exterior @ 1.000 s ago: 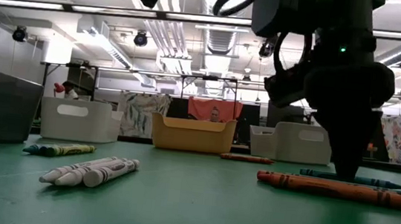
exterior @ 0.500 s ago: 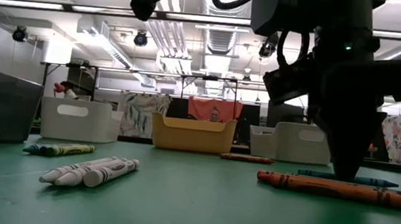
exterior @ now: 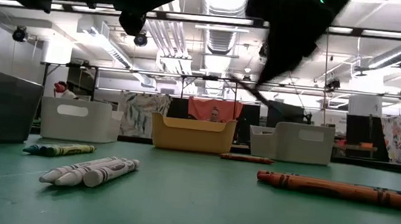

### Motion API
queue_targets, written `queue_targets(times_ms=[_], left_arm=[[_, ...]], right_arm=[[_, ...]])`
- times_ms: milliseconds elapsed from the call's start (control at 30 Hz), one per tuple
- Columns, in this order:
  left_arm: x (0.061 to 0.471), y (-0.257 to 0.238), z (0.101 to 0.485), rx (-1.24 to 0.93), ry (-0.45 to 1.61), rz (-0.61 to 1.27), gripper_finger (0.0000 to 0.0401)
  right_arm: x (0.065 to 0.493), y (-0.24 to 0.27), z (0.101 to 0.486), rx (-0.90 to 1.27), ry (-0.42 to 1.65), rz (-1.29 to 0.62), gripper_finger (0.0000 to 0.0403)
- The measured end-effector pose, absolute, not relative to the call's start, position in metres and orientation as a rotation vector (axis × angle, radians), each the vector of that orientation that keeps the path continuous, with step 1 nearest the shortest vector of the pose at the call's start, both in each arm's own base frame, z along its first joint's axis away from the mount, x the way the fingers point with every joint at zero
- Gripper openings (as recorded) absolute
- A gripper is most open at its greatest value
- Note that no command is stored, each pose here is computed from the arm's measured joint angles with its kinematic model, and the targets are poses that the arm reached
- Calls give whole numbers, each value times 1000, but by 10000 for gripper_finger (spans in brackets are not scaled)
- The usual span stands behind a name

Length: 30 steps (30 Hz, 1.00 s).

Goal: Sort crayons
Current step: Put the blue crayon into the white bin

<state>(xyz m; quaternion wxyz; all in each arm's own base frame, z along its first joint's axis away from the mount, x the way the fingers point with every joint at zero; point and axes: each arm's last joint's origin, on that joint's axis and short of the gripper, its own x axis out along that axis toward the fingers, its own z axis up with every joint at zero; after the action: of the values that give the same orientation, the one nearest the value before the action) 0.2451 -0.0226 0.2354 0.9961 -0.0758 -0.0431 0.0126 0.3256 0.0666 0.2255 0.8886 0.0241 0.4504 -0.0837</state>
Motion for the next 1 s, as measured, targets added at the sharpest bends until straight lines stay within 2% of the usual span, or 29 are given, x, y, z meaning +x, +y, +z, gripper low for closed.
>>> queue_targets(times_ms=[133, 400, 600, 1000], left_arm=[[245, -23, 237, -152, -96, 23, 52], [247, -23, 240, -136, -106, 16, 89], [256, -24, 232, -124, -85, 17, 98], [288, -30, 226, -107, -58, -52, 98]], right_arm=[[324, 59, 242, 27, 626, -72, 8], [319, 40, 236, -17, 125, 11, 8], [321, 36, 224, -45, 29, 2, 8], [327, 36, 225, -25, 19, -1, 9]])
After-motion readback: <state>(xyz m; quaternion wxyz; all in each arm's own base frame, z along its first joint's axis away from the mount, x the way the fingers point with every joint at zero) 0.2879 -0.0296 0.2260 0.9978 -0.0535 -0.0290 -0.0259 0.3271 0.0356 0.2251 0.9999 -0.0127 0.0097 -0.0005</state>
